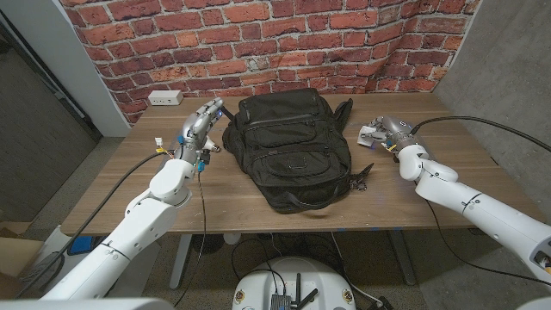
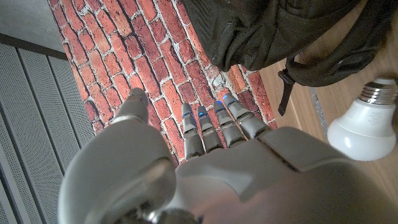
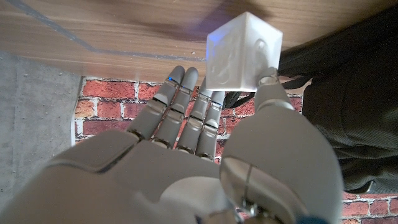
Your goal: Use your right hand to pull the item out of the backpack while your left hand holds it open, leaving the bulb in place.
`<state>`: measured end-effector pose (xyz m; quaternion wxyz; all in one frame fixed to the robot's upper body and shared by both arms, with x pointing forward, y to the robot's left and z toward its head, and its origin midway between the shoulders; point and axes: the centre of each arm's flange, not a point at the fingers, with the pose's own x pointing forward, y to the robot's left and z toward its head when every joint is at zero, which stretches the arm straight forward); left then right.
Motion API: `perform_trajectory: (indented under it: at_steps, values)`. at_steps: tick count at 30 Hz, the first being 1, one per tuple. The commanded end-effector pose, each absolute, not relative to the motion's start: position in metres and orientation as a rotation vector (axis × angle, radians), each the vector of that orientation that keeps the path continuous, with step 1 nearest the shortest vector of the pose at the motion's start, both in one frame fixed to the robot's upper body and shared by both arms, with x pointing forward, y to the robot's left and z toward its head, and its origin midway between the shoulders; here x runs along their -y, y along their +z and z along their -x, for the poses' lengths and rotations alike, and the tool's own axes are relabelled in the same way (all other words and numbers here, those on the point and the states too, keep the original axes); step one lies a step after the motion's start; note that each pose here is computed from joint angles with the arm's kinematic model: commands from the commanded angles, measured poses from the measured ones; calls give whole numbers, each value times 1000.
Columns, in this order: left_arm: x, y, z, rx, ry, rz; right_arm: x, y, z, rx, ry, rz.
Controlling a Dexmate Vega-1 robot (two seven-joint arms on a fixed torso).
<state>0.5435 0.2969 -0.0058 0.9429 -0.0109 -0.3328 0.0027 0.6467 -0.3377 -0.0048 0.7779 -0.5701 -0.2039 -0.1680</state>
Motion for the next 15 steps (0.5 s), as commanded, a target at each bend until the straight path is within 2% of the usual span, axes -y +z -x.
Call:
perform_trajectory:
  at_steps: [1,15]
  values:
    - [-297,-9,-547,674,0,33,337,-6,-643,419,-333,1236]
    - [-299,-8,-549,675,-10,32,335,-4,-638,398,-282,1241]
